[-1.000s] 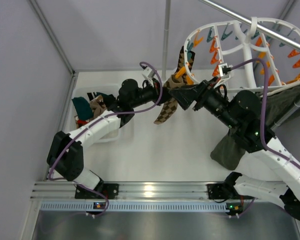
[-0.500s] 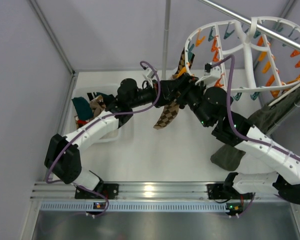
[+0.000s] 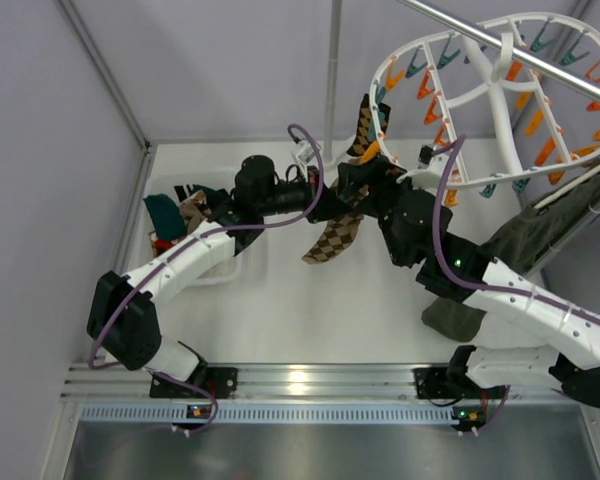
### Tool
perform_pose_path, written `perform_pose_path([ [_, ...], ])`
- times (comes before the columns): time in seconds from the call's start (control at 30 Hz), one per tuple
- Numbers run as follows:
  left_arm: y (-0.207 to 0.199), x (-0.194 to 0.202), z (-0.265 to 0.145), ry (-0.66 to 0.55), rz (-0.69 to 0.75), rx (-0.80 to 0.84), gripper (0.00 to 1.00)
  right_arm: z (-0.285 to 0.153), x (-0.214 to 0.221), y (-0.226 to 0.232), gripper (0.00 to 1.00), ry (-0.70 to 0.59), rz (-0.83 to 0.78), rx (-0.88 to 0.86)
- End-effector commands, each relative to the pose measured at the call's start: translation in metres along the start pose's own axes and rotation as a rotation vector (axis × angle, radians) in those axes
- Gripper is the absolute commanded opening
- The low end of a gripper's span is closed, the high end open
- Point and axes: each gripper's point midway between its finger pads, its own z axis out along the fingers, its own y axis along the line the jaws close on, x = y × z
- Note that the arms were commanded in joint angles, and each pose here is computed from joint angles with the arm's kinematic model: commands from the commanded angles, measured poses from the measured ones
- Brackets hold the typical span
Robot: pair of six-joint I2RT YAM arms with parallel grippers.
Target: Remove the socks clipped to the hanger
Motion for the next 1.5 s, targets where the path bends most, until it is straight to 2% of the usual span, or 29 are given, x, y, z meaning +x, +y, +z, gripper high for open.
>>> perform_pose_path([
  [0.0, -0.045, -0.022, -0.015, -0.018, 0.094, 0.125, 0.00, -0.002, -0.028, 0.002, 0.81, -0.065, 0.077, -0.023],
  [0.4, -0.063, -0.014, -0.023, 0.028, 0.125, 0.215, 0.00, 0.013, -0.030, 0.001, 0.82, -0.058, 0.189, -0.091],
  [0.53, -0.070, -0.014, -0.028, 0.028, 0.145, 0.237, 0.00, 0.019, -0.024, 0.000, 0.82, -0.047, 0.269, -0.084],
  [0.97, -0.081, -0.010, -0.030, 0.016, 0.182, 0.241, 0.00, 0.040, 0.005, -0.010, 0.82, -0.033, 0.370, -0.051],
  [1.23, -0.030, -0.017, -0.018, -0.053, 0.300, -0.043, 0.00, 0.040, -0.006, -0.002, 0.87, -0.006, 0.185, -0.035],
  [1.33, -0.024, -0.013, -0.007, -0.055, 0.357, -0.100, 0.00, 0.038, -0.008, -0.003, 0.91, 0.014, 0.133, -0.033],
  [1.47, -0.019, -0.010, 0.008, -0.045, 0.365, -0.117, 0.00, 0.023, -0.006, 0.001, 1.00, 0.072, 0.103, -0.092],
])
